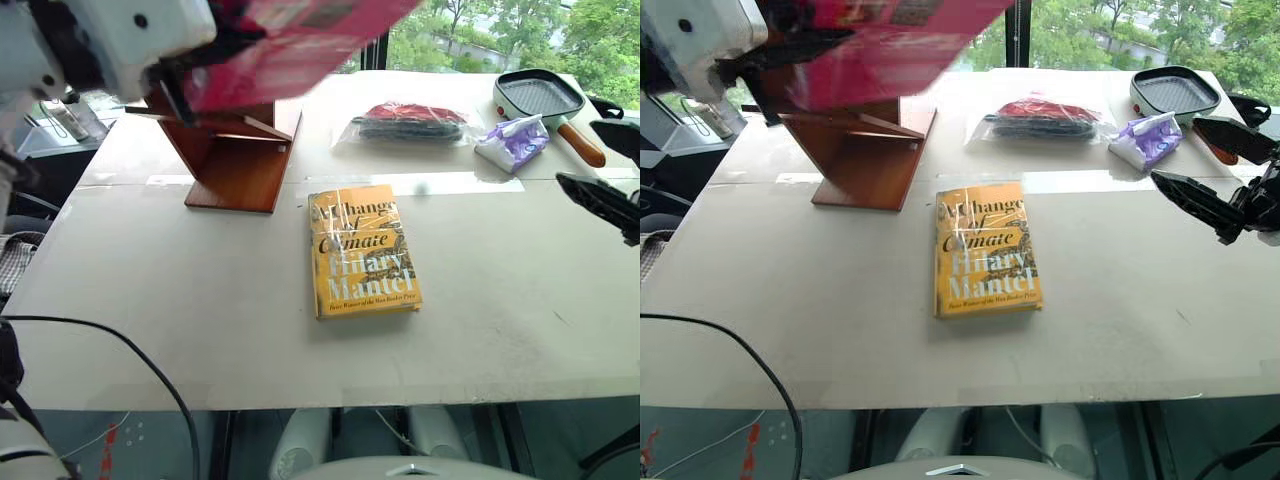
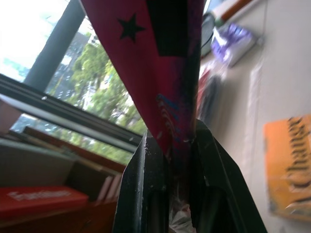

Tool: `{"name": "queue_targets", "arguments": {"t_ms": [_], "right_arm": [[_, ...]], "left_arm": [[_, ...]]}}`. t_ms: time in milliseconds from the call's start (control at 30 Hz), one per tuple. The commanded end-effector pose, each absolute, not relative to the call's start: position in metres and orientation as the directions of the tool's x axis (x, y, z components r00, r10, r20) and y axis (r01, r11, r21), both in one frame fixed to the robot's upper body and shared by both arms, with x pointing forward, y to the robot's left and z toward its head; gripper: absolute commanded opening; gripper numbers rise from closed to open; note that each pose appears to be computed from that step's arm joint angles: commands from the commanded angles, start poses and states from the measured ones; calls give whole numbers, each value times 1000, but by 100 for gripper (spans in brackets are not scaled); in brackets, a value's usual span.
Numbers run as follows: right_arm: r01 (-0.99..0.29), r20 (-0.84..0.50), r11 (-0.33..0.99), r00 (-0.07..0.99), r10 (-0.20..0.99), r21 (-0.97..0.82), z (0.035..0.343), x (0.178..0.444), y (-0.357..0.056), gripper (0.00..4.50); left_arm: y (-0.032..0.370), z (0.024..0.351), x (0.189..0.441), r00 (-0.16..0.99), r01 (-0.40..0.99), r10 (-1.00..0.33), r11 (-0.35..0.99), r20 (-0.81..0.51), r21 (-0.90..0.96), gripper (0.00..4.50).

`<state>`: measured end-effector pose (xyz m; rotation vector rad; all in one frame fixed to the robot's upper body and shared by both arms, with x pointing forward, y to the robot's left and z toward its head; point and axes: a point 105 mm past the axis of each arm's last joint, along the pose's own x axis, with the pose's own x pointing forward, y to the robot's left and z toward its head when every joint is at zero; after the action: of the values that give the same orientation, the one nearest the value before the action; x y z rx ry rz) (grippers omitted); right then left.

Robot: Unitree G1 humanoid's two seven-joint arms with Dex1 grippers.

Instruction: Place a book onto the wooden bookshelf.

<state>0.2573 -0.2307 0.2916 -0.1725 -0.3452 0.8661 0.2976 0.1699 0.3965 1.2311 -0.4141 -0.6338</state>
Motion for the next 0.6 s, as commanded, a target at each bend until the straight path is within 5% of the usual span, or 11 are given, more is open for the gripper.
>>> {"name": "queue_targets", "arguments": {"t_ms": [33, 300, 600], "right_arm": [[-686, 291, 652, 584, 758, -324, 301, 255, -237, 450], [-706, 324, 639, 554, 767, -306, 293, 263, -230, 450], [-721, 330, 626, 538, 776, -297, 288, 260, -223, 450]], "left_arm": [[190, 426, 295, 832, 50, -553, 9, -37, 999, 4], [258, 378, 329, 907, 353, -210, -91, -364, 931, 4], [268, 323, 375, 826, 552, -61, -120, -561, 825, 4]]}}
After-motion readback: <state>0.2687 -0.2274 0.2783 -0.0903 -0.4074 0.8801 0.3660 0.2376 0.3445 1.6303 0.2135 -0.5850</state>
